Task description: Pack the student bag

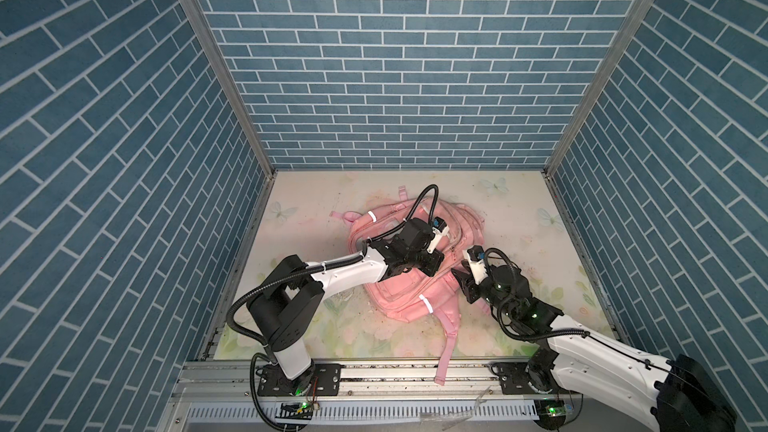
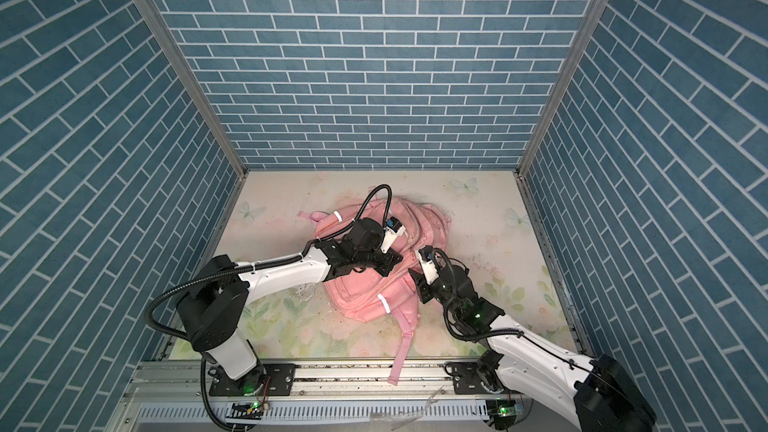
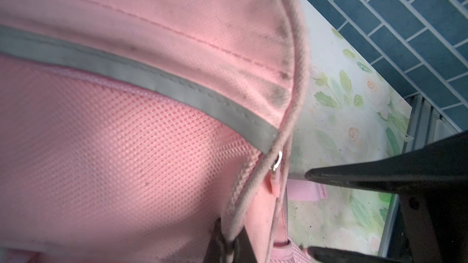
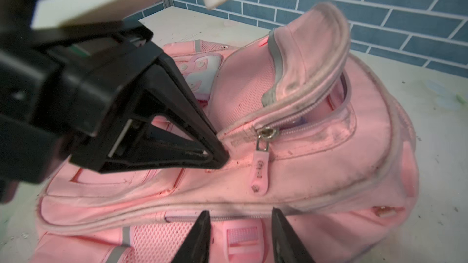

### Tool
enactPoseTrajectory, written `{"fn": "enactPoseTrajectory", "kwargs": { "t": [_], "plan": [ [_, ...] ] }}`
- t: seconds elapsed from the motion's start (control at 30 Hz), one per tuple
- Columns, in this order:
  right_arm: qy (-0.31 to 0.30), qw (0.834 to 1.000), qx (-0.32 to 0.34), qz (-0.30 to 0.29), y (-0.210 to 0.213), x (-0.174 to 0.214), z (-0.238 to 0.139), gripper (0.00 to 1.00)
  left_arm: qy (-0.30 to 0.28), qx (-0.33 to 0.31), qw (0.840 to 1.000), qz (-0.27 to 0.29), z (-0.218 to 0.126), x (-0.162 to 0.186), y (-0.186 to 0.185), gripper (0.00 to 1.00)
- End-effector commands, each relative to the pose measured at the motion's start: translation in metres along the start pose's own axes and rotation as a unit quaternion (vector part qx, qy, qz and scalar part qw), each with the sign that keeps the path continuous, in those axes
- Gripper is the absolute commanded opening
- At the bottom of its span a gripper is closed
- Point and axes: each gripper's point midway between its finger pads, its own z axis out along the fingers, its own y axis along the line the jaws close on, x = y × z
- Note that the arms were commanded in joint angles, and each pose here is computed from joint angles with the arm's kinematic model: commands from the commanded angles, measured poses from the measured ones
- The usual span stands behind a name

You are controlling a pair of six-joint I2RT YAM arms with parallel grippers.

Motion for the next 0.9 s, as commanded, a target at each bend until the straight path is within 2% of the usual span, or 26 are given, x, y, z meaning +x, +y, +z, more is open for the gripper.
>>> {"fn": "enactPoseTrajectory", "kwargs": {
  "t": [0.0,0.1,0.57,0.77,0.87],
  "plan": [
    [-0.052,0.996,0.058,-0.041,-0.012,-0.026,0.002,0.4,-0.031,0.034,0.999,-0.008,-0.005,-0.026,-0.017,0.0],
    [-0.064,0.993,0.093,-0.045,-0.021,-0.031,0.004,0.4,-0.028,0.035,0.999,-0.01,-0.004,-0.024,-0.017,0.0],
    [-0.052,0.988,0.125,-0.068,-0.025,-0.023,0.025,0.39,-0.021,0.042,0.999,-0.012,0.001,-0.019,-0.017,0.0],
    [-0.058,0.987,0.135,-0.071,-0.024,-0.028,0.034,0.43,-0.017,0.044,0.999,-0.015,0.004,-0.018,-0.017,0.0],
    [-0.045,0.983,0.159,-0.074,-0.029,-0.025,0.04,0.4,-0.015,0.044,0.999,-0.016,0.004,-0.016,-0.017,0.0]
  ]
}}
